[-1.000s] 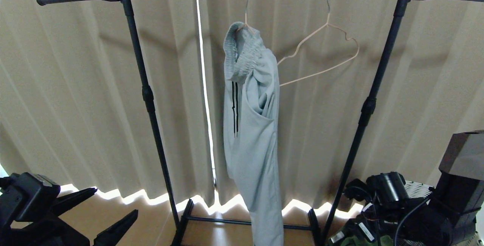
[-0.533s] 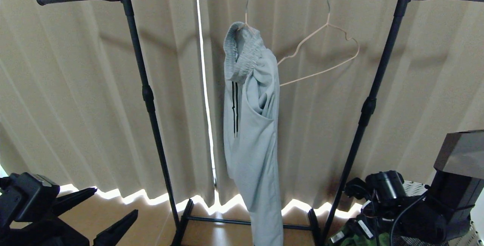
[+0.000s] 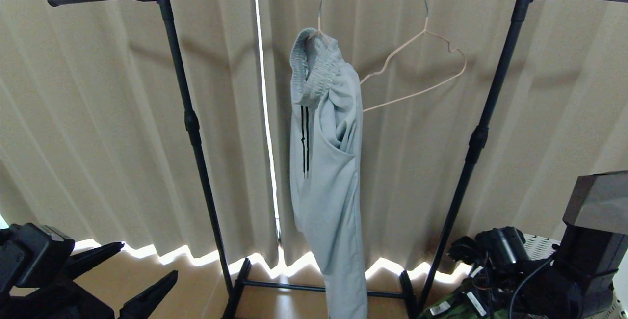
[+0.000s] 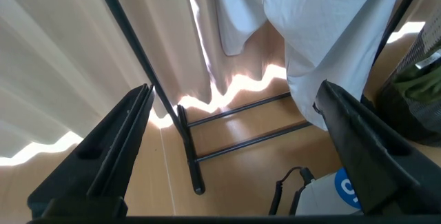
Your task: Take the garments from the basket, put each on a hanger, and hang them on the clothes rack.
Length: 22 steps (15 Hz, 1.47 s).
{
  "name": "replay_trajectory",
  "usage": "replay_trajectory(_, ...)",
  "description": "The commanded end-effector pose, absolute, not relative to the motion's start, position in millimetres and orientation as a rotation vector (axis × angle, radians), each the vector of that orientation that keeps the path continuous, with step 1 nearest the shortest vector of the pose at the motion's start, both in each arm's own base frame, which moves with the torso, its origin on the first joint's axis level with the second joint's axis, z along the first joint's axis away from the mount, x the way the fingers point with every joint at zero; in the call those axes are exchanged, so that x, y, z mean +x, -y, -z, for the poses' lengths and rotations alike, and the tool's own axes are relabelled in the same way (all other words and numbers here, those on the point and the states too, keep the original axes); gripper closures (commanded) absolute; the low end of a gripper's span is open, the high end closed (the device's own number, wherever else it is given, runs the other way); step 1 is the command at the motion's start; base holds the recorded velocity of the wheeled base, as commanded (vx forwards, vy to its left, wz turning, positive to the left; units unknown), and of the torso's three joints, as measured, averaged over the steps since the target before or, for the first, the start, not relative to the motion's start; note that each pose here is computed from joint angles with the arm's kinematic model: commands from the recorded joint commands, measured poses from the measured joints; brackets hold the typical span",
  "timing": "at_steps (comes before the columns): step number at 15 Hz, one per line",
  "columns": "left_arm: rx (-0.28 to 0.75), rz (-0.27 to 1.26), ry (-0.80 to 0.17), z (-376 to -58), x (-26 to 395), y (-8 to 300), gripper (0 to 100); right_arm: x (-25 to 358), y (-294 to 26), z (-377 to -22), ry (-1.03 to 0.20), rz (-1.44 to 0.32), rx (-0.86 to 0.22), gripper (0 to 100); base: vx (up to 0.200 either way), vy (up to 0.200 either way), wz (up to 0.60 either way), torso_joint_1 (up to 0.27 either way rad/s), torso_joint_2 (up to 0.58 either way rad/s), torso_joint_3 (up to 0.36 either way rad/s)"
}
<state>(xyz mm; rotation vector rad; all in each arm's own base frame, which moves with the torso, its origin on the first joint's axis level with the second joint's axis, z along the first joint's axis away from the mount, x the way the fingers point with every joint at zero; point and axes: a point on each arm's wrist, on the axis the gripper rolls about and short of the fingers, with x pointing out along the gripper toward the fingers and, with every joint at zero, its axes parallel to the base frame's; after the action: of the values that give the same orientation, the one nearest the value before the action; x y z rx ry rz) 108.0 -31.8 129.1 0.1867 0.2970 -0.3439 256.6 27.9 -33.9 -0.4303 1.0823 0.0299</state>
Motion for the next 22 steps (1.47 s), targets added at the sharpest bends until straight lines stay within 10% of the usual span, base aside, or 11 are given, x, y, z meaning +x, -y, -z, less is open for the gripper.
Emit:
replay_trajectory(1,0.177,0.334,-0.260,-134,104,30,0,251,-29,24,-1.057,-0.020,-0.411,100,0.000,0.000,0.00,0.000,0.00,0.000)
replay_trajectory(12,0.153,0.247,-0.096,-155,87,18,0,209,-29,-112,-0.519,0.019,-0.312,100,0.000,0.000,0.00,0.000,0.00,0.000)
replay_trajectory(22,0.130,0.237,-0.045,-151,70,14,0,201,-33,-140,-0.389,-0.004,-0.378,100,0.000,0.000,0.00,0.000,0.00,0.000)
